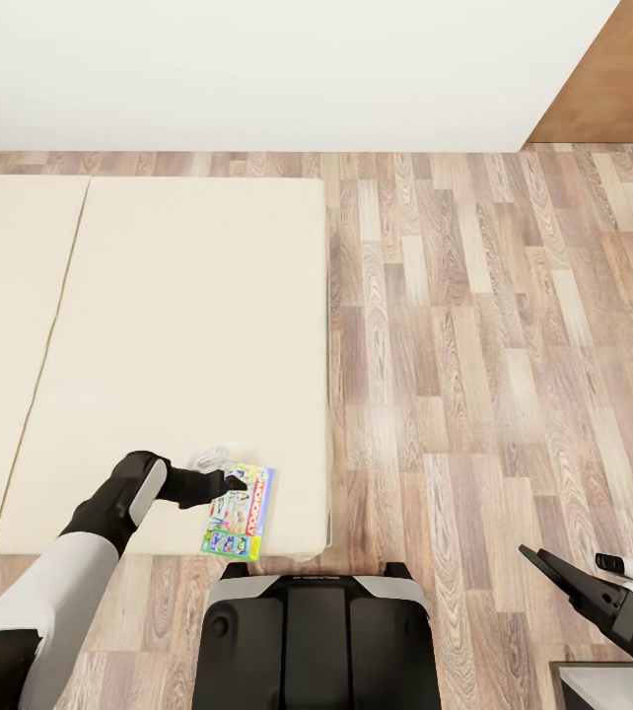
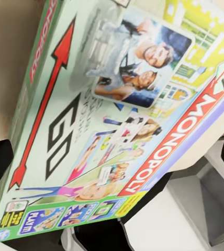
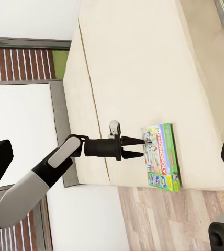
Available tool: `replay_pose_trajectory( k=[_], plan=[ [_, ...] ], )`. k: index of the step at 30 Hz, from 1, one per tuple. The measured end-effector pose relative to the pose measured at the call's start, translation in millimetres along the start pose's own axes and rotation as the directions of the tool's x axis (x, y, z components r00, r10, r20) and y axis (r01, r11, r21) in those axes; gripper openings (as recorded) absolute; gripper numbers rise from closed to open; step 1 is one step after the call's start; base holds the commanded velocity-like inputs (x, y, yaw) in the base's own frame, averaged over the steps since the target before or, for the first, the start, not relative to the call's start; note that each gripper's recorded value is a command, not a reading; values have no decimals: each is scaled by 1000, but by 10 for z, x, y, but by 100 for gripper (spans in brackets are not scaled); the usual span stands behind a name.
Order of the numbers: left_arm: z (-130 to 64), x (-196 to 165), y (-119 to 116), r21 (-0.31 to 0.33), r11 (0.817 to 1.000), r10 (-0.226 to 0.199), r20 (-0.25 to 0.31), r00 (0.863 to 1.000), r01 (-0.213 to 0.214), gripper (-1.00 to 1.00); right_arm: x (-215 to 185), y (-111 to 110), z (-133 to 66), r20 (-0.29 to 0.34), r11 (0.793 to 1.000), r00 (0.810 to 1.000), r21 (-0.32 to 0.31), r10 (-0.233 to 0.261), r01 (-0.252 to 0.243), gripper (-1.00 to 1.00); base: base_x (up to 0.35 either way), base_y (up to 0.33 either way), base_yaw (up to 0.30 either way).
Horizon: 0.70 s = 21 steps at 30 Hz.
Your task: Put all the toys in the child's room - the three board games (two on the bed and one on the table), the two jigsaw puzzles on the table, and the tennis ball on the table - inside the toy box on the table in the child's room.
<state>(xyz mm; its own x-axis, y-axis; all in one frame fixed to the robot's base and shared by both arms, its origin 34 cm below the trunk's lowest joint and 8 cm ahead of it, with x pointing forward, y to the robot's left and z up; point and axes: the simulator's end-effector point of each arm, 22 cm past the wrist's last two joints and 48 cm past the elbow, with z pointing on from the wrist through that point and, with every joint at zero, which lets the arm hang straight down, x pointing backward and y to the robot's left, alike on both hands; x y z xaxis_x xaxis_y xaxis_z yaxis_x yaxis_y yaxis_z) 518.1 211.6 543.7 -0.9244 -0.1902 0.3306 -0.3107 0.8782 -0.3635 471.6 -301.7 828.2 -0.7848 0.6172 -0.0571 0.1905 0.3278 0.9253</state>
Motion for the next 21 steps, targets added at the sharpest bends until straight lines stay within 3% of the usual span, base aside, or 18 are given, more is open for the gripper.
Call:
replay_pose_trajectory(
  k=[5, 13, 21],
  plan=[
    [3, -1, -20, 7, 1000, 0, 1, 1000, 0, 100, 0, 0, 0, 0, 1000, 1000, 0, 0, 0, 100, 0, 0, 0],
    [-5, 3, -202, 91, 996, 4, 0, 1000, -4, 100, -2, 4, -1, 0, 1000, 1000, -2, 0, 0, 100, 0, 0, 0],
    [-8, 2, -230, 104, 995, 3, 1, 1000, -3, 100, -2, 5, -1, 0, 1000, 1000, -2, 0, 0, 100, 0, 0, 0]
  ],
)
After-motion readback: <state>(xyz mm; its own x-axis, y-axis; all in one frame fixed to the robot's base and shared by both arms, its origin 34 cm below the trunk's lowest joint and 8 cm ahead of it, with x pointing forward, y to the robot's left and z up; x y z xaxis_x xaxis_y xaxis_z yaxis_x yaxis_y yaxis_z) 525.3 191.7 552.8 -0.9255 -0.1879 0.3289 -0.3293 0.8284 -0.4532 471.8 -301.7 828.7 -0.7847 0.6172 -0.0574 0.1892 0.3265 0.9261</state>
